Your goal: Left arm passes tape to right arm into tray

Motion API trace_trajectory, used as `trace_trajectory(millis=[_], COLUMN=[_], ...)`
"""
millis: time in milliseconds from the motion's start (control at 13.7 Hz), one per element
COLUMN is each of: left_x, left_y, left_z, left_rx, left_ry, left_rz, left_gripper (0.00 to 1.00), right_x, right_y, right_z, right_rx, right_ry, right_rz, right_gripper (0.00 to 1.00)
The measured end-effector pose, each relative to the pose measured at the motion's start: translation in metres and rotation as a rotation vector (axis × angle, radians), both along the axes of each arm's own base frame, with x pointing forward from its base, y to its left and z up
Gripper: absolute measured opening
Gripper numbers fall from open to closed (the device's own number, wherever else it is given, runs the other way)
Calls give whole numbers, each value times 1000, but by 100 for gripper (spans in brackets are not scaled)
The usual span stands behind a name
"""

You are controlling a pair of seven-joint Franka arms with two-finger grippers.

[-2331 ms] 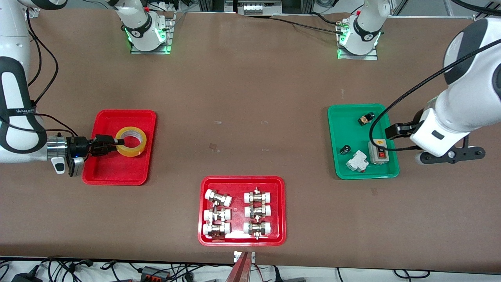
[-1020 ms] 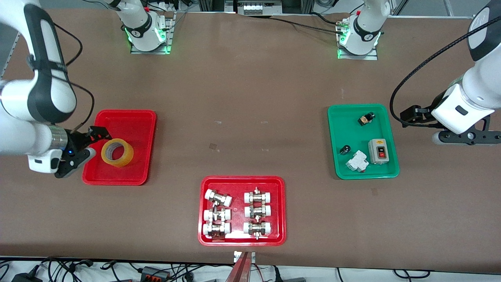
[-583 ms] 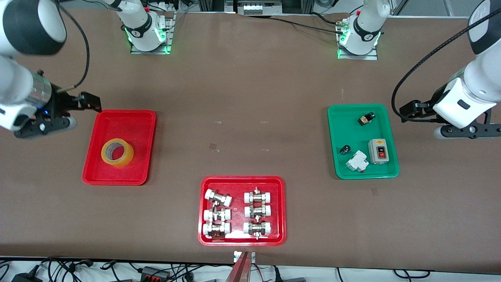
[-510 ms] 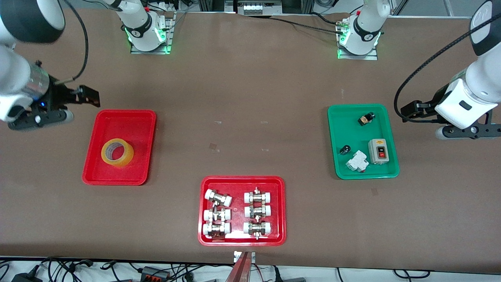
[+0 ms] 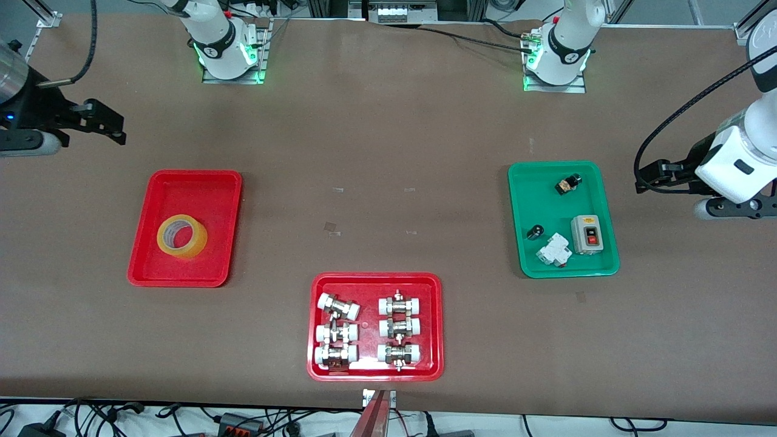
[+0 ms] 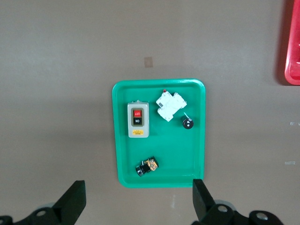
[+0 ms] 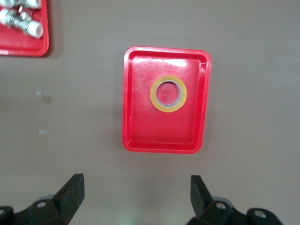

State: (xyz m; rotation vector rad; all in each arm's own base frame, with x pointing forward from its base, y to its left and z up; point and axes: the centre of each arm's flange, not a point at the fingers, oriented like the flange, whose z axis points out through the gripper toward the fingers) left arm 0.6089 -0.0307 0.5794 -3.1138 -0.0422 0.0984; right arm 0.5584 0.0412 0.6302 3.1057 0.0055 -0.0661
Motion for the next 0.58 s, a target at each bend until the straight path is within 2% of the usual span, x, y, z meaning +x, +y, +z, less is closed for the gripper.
trace_trajectory(millis=[146, 291, 583], left_x=[-2, -3, -4], left_y=[1, 0, -6], left_z=[9, 12, 12], left_rx=[0, 0, -1], left_ry=[-16, -21, -21], left_rz=[-10, -14, -25], left_gripper=[100, 100, 100], right_x=[3, 5, -2], right_y=[-1, -3, -8], right_z=[-4, -12, -11], right_rx=[7, 22, 23], right_ry=[-6, -38, -54], right_rz=[-48, -68, -78], right_gripper=[100, 100, 100])
